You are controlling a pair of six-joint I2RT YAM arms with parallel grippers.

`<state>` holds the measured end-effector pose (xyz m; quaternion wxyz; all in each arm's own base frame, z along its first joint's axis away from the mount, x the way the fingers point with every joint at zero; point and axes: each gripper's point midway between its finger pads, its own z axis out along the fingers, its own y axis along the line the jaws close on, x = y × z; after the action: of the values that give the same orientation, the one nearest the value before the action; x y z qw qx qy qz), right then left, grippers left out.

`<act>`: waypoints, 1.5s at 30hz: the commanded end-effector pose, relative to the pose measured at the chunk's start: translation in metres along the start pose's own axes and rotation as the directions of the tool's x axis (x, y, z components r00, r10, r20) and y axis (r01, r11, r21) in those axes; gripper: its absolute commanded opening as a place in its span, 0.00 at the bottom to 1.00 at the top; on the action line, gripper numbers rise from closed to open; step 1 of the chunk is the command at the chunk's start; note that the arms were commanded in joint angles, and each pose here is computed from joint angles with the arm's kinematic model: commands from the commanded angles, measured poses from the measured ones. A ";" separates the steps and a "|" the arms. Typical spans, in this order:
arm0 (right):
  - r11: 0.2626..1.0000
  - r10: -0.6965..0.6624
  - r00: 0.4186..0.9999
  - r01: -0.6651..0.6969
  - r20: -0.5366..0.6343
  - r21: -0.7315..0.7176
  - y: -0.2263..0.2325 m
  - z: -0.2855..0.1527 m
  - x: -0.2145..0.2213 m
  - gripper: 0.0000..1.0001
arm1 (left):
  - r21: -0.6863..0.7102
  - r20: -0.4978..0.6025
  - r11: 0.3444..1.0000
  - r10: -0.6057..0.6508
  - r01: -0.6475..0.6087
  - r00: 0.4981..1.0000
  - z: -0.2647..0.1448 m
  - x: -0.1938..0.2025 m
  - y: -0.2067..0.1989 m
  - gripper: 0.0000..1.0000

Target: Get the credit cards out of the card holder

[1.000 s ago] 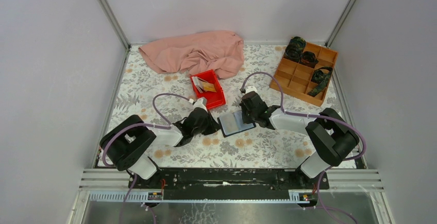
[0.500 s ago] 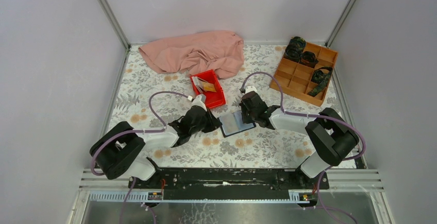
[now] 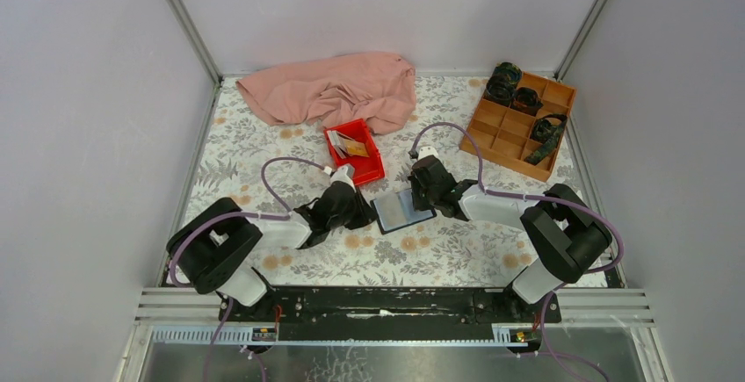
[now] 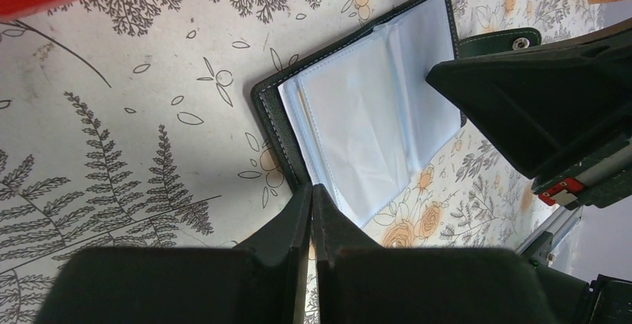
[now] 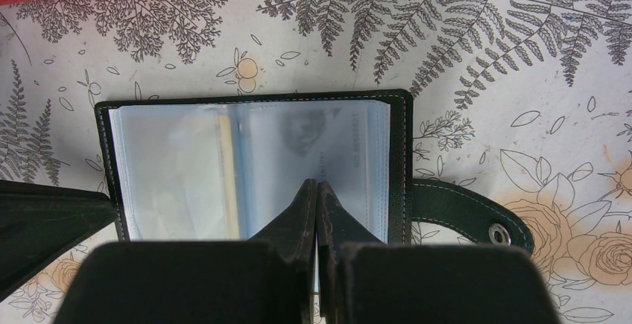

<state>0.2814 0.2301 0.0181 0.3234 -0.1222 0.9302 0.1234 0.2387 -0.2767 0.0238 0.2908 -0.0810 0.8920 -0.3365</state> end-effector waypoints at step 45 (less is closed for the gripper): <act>0.999 0.002 0.996 -0.005 -0.093 -0.037 0.001 -0.009 0.031 0.00 | 0.129 -0.040 0.991 0.026 -0.021 0.999 0.029 -0.009 -0.048 0.09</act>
<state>0.2691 0.2367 0.0160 0.3078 -0.1287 0.9298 0.1553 0.2614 -0.3207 0.0358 0.2747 -0.0590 0.8810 -0.3807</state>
